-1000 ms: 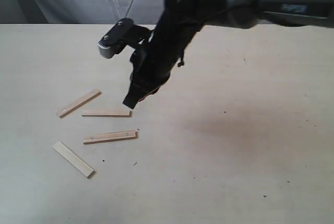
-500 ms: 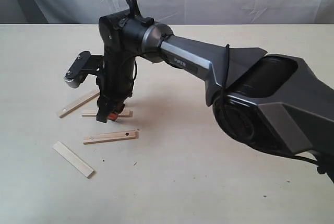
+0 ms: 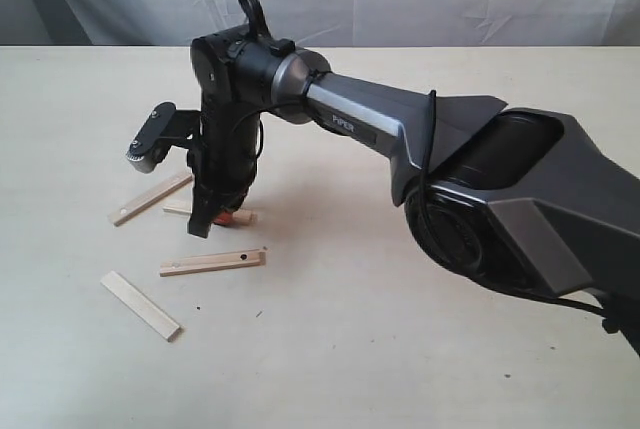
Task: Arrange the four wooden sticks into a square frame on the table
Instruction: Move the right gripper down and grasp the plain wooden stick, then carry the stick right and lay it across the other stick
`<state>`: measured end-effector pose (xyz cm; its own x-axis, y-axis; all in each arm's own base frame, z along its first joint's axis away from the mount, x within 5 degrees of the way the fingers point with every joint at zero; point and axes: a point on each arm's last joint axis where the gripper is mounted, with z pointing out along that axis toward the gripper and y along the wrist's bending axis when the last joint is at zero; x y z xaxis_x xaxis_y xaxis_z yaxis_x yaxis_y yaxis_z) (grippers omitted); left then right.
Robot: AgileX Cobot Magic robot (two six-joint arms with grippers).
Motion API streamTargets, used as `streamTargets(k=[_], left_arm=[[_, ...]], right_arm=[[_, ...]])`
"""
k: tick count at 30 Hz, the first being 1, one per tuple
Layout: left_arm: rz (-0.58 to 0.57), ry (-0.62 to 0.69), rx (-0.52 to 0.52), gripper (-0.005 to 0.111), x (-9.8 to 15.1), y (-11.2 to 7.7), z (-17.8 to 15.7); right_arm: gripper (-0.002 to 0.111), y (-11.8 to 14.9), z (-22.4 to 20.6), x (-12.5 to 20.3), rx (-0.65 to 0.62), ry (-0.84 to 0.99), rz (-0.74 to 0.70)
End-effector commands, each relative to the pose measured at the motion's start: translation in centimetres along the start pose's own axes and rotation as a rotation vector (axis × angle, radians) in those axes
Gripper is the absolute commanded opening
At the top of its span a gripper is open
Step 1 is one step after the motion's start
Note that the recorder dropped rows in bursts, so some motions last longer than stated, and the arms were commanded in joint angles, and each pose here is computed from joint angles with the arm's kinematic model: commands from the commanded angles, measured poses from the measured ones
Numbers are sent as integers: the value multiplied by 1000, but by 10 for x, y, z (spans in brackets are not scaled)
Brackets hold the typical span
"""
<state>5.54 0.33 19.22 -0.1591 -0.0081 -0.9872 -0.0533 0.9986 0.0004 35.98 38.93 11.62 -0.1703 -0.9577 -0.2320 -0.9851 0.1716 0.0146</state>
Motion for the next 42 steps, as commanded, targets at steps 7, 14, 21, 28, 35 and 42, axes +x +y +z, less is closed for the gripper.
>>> streamTargets(k=[7, 14, 21, 28, 35, 42], left_arm=[[0, -12, 6, 0, 0, 0, 0], [0, -12, 6, 0, 0, 0, 0], [0, -12, 6, 0, 0, 0, 0], [0, -12, 6, 0, 0, 0, 0], [0, -12, 6, 0, 0, 0, 0], [0, -12, 6, 0, 0, 0, 0]], right_arm=[[0, -8, -56, -13, 80, -99, 288], [0, -12, -26, -9, 78, -73, 389], [0, -14, -5, -7, 69, -67, 416], [0, -14, -7, -9, 60, -88, 424], [0, -10, -18, -16, 22, -143, 444], [0, -17, -26, -9, 102, -95, 415]])
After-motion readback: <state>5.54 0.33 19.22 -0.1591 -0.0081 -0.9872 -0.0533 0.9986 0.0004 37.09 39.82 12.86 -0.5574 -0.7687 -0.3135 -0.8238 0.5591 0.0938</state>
